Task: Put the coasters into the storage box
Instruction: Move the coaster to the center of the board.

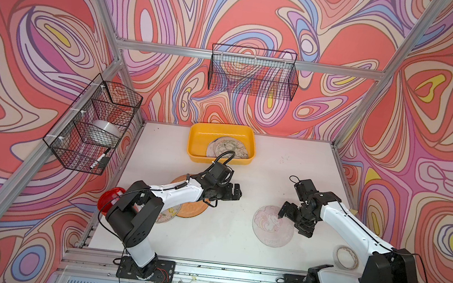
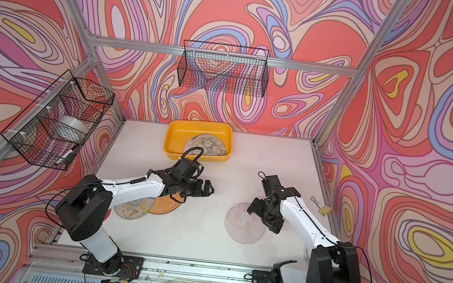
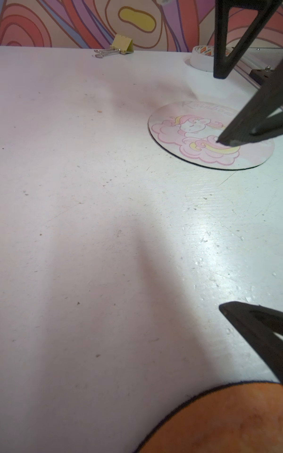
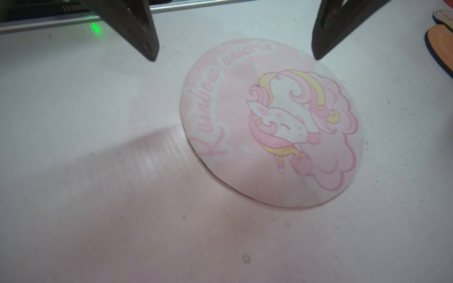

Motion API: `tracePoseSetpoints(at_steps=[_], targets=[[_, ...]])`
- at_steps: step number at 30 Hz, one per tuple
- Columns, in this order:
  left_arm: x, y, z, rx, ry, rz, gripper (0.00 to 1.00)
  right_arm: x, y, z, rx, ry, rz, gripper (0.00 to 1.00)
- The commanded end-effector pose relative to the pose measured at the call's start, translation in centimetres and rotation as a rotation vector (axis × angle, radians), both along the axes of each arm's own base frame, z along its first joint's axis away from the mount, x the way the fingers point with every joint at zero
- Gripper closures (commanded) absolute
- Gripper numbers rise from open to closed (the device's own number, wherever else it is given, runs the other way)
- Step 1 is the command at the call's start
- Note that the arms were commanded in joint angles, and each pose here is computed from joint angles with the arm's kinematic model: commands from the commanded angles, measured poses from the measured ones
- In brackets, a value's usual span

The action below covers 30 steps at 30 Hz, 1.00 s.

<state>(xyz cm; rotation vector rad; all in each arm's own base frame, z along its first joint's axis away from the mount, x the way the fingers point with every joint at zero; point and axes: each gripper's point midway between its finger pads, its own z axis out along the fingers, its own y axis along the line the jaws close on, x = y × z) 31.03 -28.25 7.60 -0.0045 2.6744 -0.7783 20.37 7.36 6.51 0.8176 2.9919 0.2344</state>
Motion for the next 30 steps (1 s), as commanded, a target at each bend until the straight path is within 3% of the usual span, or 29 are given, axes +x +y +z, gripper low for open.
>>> tracePoseSetpoints(at_steps=[1, 13, 30], targets=[[-0.1, -0.5, -0.1, 0.013, 0.01, -0.024, 0.0, -1.0, -0.9, -0.6, -0.029, 0.012, -0.066, 0.02], [-0.2, -0.5, 0.0, 0.019, 0.007, -0.025, 0.0, -0.2, 0.7, -3.5, 0.086, -0.091, -0.078, 0.02], [-0.3, -0.5, 0.3, 0.026, -0.002, -0.021, 0.0, 3.2, 5.0, -3.4, 0.196, -0.185, 0.01, 0.02]])
